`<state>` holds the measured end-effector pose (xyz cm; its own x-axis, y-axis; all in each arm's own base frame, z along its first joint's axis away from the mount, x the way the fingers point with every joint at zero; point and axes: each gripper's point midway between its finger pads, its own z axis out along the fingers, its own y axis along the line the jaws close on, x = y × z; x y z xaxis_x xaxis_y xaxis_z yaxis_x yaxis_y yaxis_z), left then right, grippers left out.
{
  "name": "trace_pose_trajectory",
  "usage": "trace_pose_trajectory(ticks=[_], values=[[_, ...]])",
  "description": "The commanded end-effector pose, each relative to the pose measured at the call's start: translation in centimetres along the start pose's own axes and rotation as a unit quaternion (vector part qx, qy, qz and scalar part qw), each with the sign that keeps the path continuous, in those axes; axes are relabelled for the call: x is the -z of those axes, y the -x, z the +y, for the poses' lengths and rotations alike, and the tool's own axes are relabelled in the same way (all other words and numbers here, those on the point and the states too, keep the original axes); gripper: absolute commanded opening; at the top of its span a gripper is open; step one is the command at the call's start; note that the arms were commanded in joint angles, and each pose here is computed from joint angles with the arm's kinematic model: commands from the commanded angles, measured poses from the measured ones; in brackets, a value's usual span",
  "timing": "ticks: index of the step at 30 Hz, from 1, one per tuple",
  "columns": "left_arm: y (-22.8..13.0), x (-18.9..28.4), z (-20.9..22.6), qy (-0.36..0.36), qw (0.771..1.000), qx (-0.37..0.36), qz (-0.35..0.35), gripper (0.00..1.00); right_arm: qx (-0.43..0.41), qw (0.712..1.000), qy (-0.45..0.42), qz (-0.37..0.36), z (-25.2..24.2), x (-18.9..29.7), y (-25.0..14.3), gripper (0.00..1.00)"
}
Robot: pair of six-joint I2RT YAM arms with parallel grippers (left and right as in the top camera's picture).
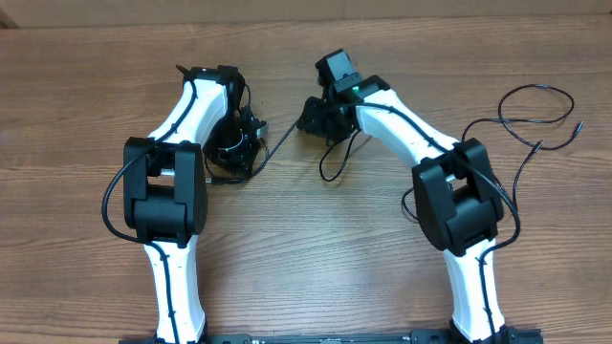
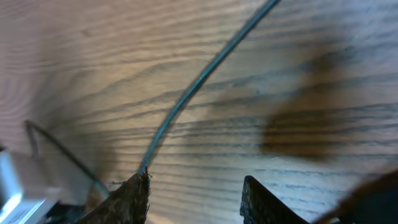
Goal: Untangle cables
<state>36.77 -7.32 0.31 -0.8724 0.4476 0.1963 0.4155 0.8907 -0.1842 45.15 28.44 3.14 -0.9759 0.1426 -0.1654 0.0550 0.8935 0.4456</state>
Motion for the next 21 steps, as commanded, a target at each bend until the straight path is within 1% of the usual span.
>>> trace_pose_trajectory(ticks=[1, 8, 13, 16, 17, 21], values=[[-0.7, -1.4, -1.2, -0.024, 0.999, -0.02, 0.019, 0.34, 0.001, 0.999, -0.044, -0.006, -0.9, -2.1, -0.9, 0.48], [-0.7, -1.7, -3.4, -0.024, 0.998, -0.05, 0.035, 0.33, 0.002, 0.999, -0.047, -0.018, -0.4, -2.6, -0.8, 0.49], [-0.7, -1.7, -3.4, -0.017, 0.998, -0.054, 0.036, 0.3, -0.005, 0.999, -0.045, -0.021, -0.4, -2.9, -0.7, 0.52], [-0.2, -1.8, -3.2, -0.014, 0.998, -0.053, 0.027, 0.22, -0.005, 0.999, -0.045, -0.021, -0.4, -2.9, -0.7, 0.52], [0.0, -1.8, -3.1, -0.012, 0.998, -0.052, 0.023, 0.16, -0.005, 0.999, -0.045, -0.021, -0.4, -2.9, -0.7, 0.52], [-0.1, -1.9, -3.1, -0.013, 0.998, -0.052, 0.024, 0.08, -0.006, 0.999, -0.05, -0.015, -0.6, -2.9, -1.0, 0.52]])
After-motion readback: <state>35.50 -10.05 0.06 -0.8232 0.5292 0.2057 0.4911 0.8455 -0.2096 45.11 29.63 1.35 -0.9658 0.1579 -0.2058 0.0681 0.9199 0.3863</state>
